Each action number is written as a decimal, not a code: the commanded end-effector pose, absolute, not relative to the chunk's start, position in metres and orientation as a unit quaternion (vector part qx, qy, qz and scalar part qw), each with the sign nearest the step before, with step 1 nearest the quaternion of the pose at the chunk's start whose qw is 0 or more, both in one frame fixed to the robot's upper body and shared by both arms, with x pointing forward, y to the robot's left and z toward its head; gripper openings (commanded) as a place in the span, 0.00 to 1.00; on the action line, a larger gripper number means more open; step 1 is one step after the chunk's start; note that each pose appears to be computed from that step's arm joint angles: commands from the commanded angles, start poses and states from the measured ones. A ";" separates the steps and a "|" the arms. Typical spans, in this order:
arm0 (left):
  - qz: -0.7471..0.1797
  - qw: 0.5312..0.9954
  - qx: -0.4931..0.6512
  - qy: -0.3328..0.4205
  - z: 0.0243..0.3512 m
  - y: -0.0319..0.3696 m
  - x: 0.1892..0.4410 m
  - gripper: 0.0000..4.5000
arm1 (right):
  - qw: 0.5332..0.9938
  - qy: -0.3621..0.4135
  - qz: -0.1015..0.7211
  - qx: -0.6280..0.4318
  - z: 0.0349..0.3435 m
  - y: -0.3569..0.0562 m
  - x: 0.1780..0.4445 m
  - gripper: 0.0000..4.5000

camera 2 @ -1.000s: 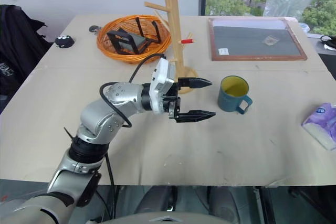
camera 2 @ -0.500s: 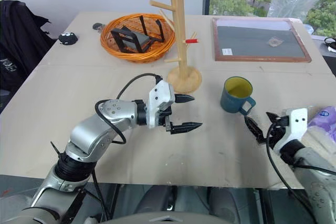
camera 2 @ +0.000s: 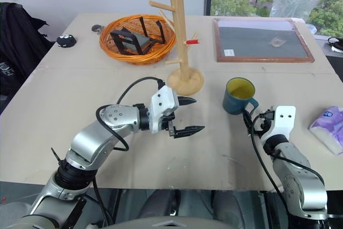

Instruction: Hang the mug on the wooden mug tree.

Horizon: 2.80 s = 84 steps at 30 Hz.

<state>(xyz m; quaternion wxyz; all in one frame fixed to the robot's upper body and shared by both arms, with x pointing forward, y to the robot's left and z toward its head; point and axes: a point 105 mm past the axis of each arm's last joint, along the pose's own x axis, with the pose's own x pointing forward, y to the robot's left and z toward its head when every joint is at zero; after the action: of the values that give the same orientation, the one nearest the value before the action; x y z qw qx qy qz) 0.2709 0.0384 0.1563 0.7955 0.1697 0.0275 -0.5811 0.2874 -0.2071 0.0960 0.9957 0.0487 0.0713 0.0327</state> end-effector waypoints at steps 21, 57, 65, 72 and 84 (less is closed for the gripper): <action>-0.564 0.811 0.156 -0.012 0.166 0.042 0.272 1.00 | 0.996 0.040 0.083 0.006 0.118 -0.205 0.315 0.00; -0.373 0.885 -0.071 -0.271 0.233 0.109 0.240 1.00 | 0.738 0.050 0.564 -0.366 0.300 -0.097 0.389 0.00; -0.364 0.890 -0.068 -0.268 0.231 0.110 0.244 1.00 | 0.741 0.035 0.564 -0.362 0.310 -0.080 0.395 0.00; -0.367 0.889 -0.068 -0.265 0.231 0.109 0.244 1.00 | 0.745 0.023 0.562 -0.359 0.316 -0.077 0.397 0.00; -0.380 0.888 -0.070 -0.250 0.226 0.104 0.246 1.00 | 0.799 0.008 0.508 -0.322 0.345 -0.121 0.395 0.98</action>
<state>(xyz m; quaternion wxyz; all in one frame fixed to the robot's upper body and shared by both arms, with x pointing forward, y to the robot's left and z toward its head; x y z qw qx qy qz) 0.2503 0.1076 0.2207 0.8949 -0.0743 -0.2396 -0.3691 0.4032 -0.1078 0.3202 0.7854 -0.3307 0.0396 0.5217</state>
